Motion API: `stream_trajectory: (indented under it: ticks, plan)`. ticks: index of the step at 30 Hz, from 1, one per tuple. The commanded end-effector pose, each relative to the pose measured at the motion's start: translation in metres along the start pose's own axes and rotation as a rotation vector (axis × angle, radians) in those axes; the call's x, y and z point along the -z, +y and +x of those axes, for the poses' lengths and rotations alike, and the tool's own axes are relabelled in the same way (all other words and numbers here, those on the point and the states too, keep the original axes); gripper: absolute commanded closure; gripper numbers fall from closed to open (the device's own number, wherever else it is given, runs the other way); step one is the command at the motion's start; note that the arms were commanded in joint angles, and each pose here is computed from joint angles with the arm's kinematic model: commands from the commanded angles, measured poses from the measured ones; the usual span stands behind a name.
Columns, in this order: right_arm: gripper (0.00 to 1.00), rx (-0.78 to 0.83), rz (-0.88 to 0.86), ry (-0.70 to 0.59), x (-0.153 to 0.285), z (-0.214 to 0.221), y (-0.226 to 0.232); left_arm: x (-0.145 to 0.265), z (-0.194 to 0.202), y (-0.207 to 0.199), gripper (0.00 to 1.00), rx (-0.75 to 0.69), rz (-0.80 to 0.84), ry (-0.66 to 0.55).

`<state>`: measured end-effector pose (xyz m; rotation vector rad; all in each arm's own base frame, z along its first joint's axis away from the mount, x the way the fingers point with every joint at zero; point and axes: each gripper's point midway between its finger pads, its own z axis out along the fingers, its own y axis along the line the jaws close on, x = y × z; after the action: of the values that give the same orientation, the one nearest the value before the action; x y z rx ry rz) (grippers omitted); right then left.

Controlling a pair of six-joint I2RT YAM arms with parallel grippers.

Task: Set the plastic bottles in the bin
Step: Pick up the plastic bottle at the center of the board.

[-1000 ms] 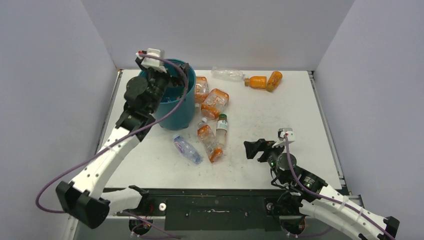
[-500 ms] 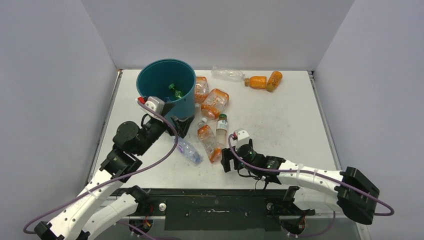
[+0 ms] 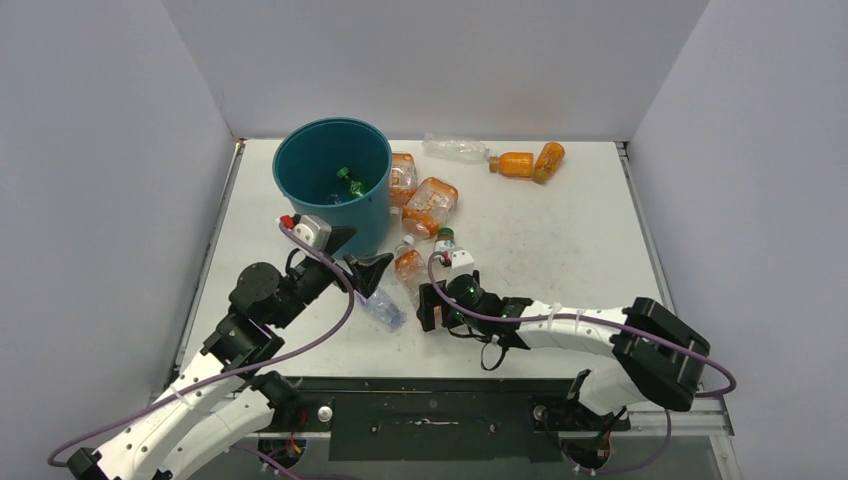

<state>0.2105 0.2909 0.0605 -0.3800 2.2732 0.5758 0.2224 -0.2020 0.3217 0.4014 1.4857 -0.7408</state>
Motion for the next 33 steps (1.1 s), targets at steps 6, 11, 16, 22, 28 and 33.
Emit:
stream_trajectory:
  ticks: [6, 11, 16, 22, 28, 33]
  plan:
    - [0.25, -0.082, -0.069, -0.014, -0.023, -0.014, 0.023, 0.0, -0.016, -0.006, 0.04, -0.017, 0.011, -0.067]
    - [0.4, -0.095, -0.075, 0.001, -0.033, -0.01, 0.024, 0.0, -0.015, -0.009, 0.04, -0.017, 0.021, -0.061]
    - [0.59, -0.099, -0.094, 0.004, -0.036, -0.008, 0.026, 0.001, -0.015, -0.008, 0.04, -0.025, 0.008, -0.063]
    - [0.81, -0.068, -0.143, -0.002, -0.008, -0.01, 0.036, 0.004, -0.015, -0.012, 0.04, -0.032, 0.007, -0.059]
    - [0.94, 0.01, -0.19, -0.052, 0.053, -0.022, 0.044, 0.012, -0.026, -0.016, 0.04, -0.037, 0.014, -0.113]
    - [0.95, 0.056, -0.194, -0.203, 0.099, -0.043, 0.033, 0.024, -0.051, -0.019, 0.04, 0.034, 0.024, -0.237]
